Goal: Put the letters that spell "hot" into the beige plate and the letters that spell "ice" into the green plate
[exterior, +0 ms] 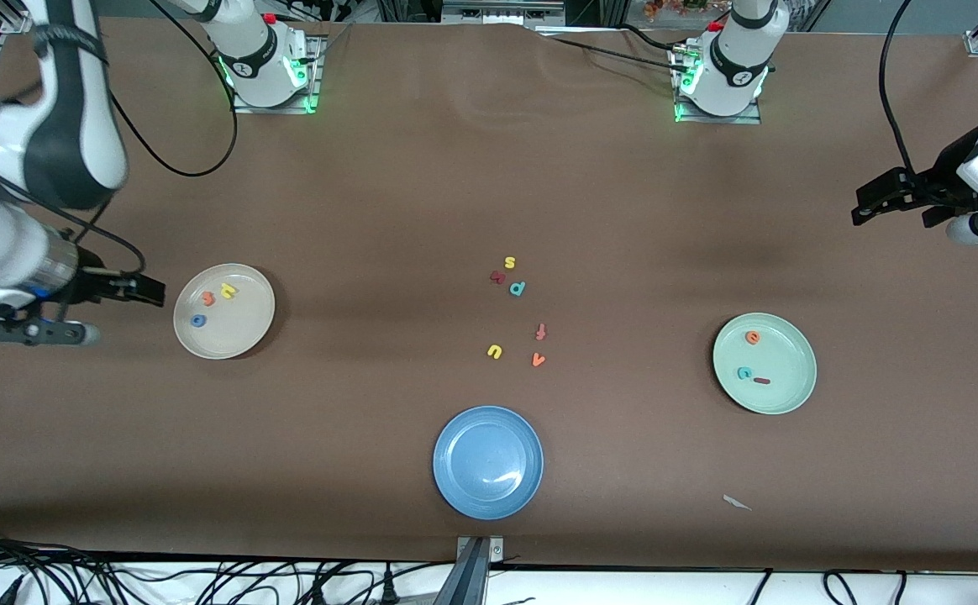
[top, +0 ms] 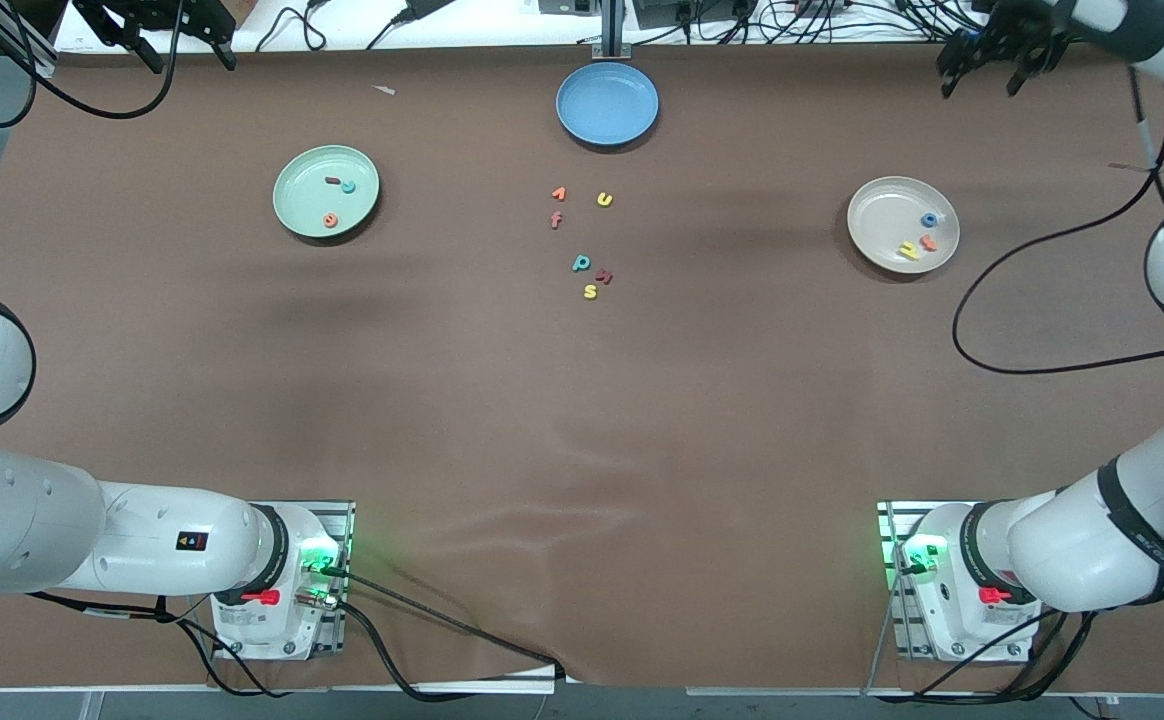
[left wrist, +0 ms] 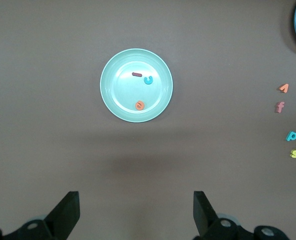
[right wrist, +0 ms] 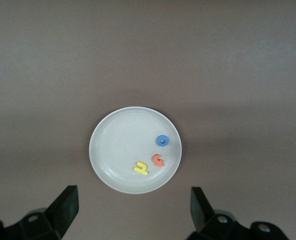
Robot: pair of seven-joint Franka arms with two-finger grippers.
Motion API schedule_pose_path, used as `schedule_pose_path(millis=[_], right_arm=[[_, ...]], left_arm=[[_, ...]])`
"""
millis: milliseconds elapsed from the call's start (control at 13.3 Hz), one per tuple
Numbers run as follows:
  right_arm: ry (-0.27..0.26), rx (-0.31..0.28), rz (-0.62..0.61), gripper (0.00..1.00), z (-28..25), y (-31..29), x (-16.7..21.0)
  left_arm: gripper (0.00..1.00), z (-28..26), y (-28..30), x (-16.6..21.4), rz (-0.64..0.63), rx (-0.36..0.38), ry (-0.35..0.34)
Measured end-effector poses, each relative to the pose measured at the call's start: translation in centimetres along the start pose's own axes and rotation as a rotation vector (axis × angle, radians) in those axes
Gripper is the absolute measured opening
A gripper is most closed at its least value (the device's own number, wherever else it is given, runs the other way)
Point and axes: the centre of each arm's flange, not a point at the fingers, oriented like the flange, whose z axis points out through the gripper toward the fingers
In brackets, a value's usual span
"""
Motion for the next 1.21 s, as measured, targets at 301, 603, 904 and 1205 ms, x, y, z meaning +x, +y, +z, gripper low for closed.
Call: schedule_pose_path(millis=[301,603,904,1205], right_arm=[[0.016,0.001,0.025,1.00,-6.4,1.0,-0.6],[0.013,-0.001,0.014,1.00,-6.3,0.0,-0.5],[0.011,-0.003,0.019,1.00,-6.2,-0.1,-0.4],[0.011,-0.003,0.026,1.00,-6.2,0.2,-0.4]], left_arm=[[1.00,0.0,0.0,0.0,0.000,0.000,-0.001],[1.00,0.1,0.0,0.0,0.000,0.000,-0.001],[1.00,0.1,0.0,0.1,0.000,0.000,-0.002],[1.00,0.1,0.0,0.1,0.000,0.000,-0.002]])
